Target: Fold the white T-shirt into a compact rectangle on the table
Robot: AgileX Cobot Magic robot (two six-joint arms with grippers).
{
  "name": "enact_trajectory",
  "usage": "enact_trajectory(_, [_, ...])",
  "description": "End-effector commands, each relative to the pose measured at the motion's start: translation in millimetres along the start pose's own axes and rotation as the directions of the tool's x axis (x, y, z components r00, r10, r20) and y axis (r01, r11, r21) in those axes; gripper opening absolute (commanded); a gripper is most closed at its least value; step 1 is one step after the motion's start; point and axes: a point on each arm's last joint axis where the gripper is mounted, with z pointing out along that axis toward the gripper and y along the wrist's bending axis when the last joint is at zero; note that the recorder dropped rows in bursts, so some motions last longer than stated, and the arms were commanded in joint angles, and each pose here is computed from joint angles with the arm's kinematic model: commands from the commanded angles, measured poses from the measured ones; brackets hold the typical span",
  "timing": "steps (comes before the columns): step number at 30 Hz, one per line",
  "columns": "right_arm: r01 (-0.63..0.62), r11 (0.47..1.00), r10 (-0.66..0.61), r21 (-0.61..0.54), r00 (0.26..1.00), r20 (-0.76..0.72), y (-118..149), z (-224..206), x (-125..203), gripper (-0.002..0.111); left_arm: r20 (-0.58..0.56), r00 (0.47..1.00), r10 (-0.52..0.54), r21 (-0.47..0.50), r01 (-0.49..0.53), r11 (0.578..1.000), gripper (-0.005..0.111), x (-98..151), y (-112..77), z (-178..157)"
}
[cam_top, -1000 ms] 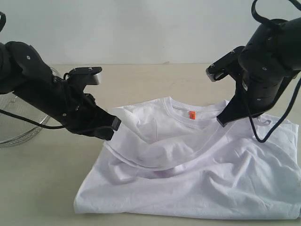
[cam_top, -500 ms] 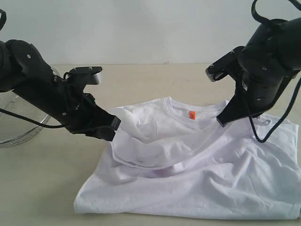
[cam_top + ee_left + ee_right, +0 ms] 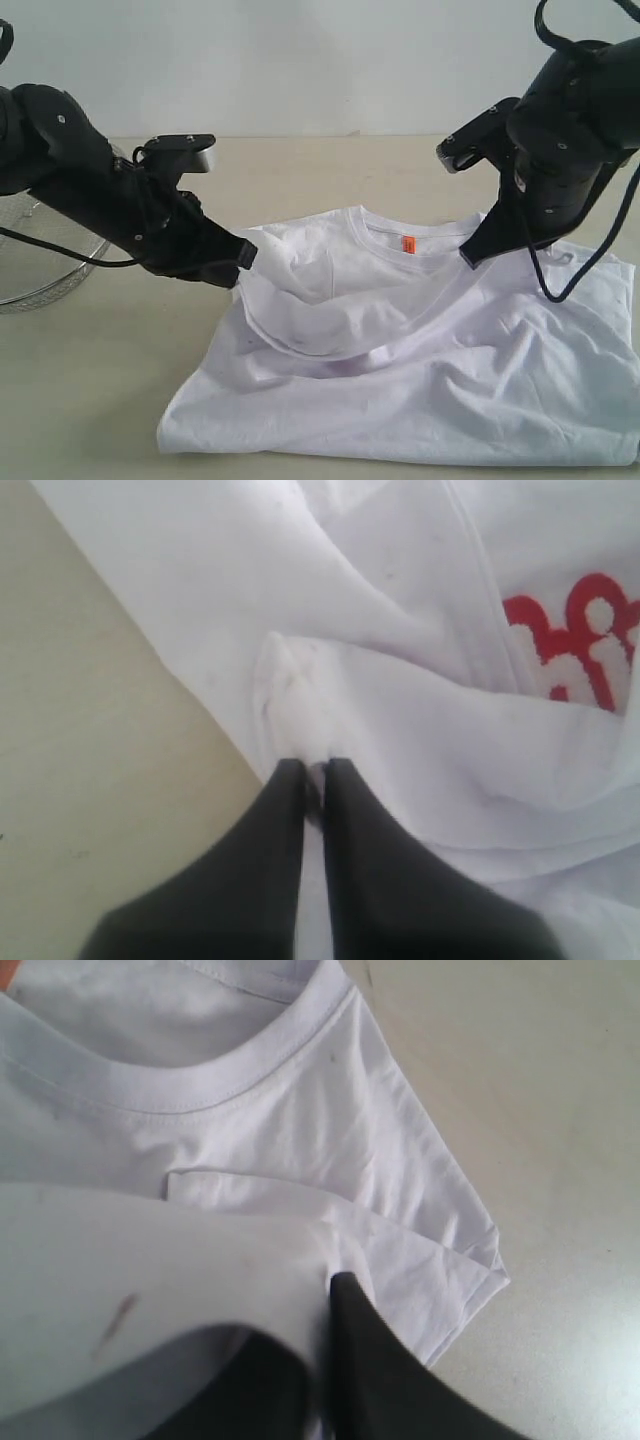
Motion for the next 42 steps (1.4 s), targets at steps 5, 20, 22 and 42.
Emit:
enact_trajectory(5, [-0.036, 0.999, 0.036, -0.006, 0.998, 0.059, -2, -4, -6, 0.000, 0.091, 0.996, -0.003, -0.035, 0.006, 0.999, 0.005, -19, 2.9, 3])
enact_trajectory(20, [-0.188, 0.982, 0.184, 0.022, 0.974, 0.135, -40, 10, -5, 0.000, 0.268, 0.963, -0.033, -0.071, 0.053, 0.996, 0.005, -77, 27.8, -9])
enact_trajectory(22, [-0.195, 0.981, 0.193, -0.009, 0.964, 0.185, -38, 9, -10, 0.000, 0.271, 0.962, -0.041, -0.070, 0.062, 0.996, 0.005, -80, 32.4, -12])
enact_trajectory(42, [-0.357, 0.927, 0.354, 0.117, 0.934, 0.048, -50, 33, 6, 0.020, 0.150, 0.989, 0.015, 0.035, -0.020, 0.999, 0.005, -71, 10.4, -45])
